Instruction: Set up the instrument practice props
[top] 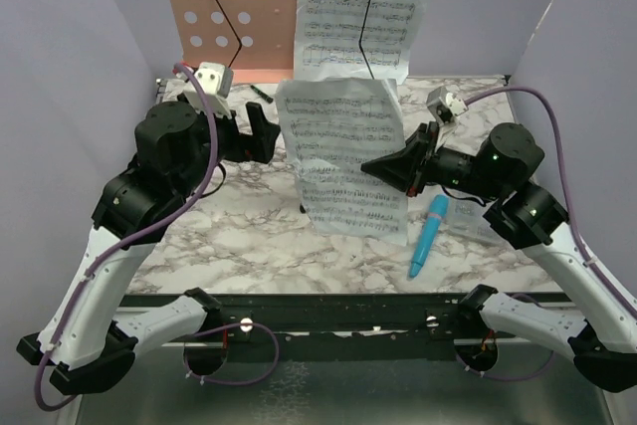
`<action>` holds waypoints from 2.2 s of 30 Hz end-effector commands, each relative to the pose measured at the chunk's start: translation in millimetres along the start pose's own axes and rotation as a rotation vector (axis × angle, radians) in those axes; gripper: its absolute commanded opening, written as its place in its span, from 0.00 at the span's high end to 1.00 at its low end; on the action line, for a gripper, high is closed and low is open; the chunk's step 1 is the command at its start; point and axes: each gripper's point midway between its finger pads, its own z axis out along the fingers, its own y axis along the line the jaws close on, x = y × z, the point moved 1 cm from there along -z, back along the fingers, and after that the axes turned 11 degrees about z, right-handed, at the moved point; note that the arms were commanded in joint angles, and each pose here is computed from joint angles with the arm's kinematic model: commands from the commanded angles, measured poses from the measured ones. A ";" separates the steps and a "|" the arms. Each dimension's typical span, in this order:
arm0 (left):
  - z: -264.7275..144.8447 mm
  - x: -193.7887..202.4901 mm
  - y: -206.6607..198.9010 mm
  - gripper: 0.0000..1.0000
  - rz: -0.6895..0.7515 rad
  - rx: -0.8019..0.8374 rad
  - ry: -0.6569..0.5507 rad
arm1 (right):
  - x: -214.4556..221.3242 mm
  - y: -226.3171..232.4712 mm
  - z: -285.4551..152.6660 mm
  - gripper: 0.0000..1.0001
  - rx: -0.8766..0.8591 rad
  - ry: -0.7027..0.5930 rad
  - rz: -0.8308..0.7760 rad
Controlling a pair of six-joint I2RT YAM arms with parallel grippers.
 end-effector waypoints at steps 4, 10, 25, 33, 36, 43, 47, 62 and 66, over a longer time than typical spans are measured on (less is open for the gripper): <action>-19.1 -42.6 22.0 0.05 0.046 -0.117 -0.016 | -48.0 14.2 -1.1 0.99 0.016 -0.116 -0.068; -15.3 -72.6 25.2 0.05 0.070 -0.141 -0.035 | -70.2 15.8 6.7 0.99 0.024 -0.152 -0.094; 8.5 -123.2 16.8 0.14 0.003 -0.131 -0.142 | -102.2 18.8 23.2 1.00 0.016 -0.205 -0.110; 4.2 -134.8 30.9 0.23 -0.047 -0.220 -0.189 | -119.0 11.6 24.4 0.99 0.082 -0.256 -0.083; 2.7 -135.9 33.6 0.25 -0.048 -0.236 -0.189 | -122.1 11.9 26.4 0.99 0.082 -0.255 -0.087; 14.0 -128.8 32.5 0.24 -0.037 -0.225 -0.137 | -125.3 13.8 28.5 0.99 0.074 -0.252 -0.090; 17.7 -127.8 39.7 0.23 -0.053 -0.231 -0.137 | -126.5 15.7 28.6 1.00 0.068 -0.249 -0.093; 36.3 -128.4 57.6 0.31 -0.168 -0.015 -0.193 | -133.6 15.6 29.5 1.00 0.078 -0.262 -0.105; 36.8 -134.8 55.0 0.35 -0.180 0.020 -0.225 | -142.2 17.3 33.0 0.99 0.072 -0.279 -0.115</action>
